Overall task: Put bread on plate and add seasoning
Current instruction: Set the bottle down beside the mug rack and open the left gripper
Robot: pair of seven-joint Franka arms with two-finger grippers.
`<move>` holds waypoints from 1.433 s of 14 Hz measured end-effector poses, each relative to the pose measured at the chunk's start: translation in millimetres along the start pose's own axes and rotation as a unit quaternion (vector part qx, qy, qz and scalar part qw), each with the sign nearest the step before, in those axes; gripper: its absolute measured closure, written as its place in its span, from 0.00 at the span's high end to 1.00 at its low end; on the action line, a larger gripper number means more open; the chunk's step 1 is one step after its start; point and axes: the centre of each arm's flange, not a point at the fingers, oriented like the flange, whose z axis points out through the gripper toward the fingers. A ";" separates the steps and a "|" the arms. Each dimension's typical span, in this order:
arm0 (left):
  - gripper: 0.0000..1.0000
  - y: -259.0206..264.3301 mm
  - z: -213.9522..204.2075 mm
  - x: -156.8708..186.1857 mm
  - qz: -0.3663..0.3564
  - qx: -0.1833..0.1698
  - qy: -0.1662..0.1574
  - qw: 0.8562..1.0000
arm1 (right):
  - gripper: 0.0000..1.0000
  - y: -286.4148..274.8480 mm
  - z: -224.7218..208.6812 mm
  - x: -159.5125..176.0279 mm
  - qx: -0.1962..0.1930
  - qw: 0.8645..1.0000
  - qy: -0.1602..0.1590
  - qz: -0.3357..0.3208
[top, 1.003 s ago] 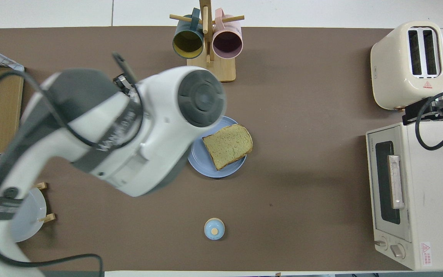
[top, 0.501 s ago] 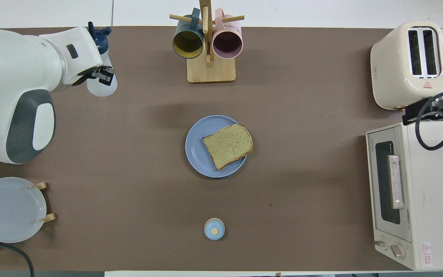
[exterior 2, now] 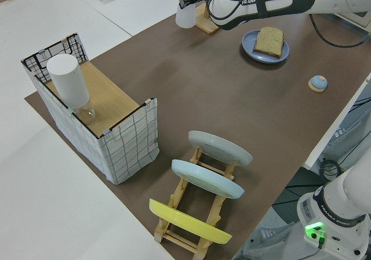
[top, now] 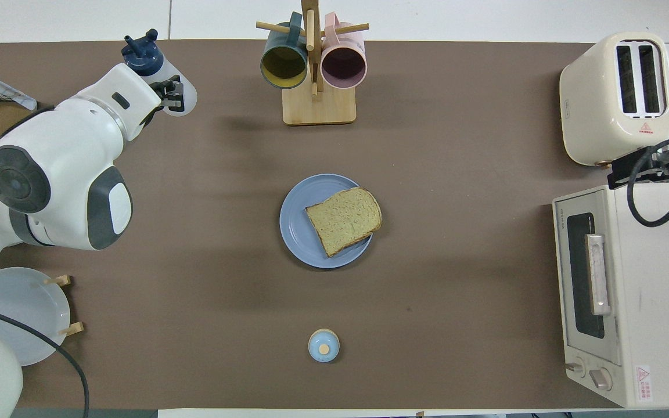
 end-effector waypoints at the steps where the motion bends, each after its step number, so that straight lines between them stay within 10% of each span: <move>1: 0.41 -1.6 11.1 -5.8 -0.002 0.002 0.007 1.000 | 1.00 0.0 0.0 0.0 0.000 1.000 0.000 0.000; 17: 0.34 -1.3 100.5 -73.5 0.010 0.008 0.054 0.998 | 1.00 0.0 0.0 0.0 0.000 1.000 0.000 0.000; 20: 0.46 -1.3 103.4 -76.4 0.014 0.008 0.048 0.999 | 1.00 0.0 0.0 0.0 0.000 1.000 0.000 0.000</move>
